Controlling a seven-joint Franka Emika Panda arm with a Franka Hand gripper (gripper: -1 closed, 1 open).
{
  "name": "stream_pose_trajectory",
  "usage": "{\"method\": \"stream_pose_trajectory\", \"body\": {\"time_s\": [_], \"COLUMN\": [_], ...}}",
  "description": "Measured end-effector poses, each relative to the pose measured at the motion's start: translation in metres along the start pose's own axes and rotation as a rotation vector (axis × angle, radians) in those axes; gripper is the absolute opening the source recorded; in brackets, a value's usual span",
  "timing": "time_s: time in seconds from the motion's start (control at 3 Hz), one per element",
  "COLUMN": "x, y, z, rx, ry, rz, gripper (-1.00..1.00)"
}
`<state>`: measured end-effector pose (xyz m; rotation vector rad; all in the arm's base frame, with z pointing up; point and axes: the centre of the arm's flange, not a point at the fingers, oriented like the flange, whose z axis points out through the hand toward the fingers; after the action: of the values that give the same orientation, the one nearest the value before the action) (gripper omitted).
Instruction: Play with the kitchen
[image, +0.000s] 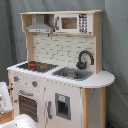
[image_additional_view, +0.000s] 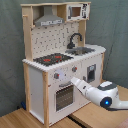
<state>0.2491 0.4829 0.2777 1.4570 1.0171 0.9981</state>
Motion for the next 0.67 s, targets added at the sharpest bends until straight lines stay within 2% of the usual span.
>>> {"method": "stream_pose_trajectory", "body": {"time_s": [0.33, 0.67], "x": [0.011, 0.024], "y": [0.032, 0.056], "z": [-0.025, -0.058], "rx": [-0.043, -0.104], "ry": [0.054, 0.122], "rz": [-0.039, -0.088], "gripper": [1.0, 1.0]}}
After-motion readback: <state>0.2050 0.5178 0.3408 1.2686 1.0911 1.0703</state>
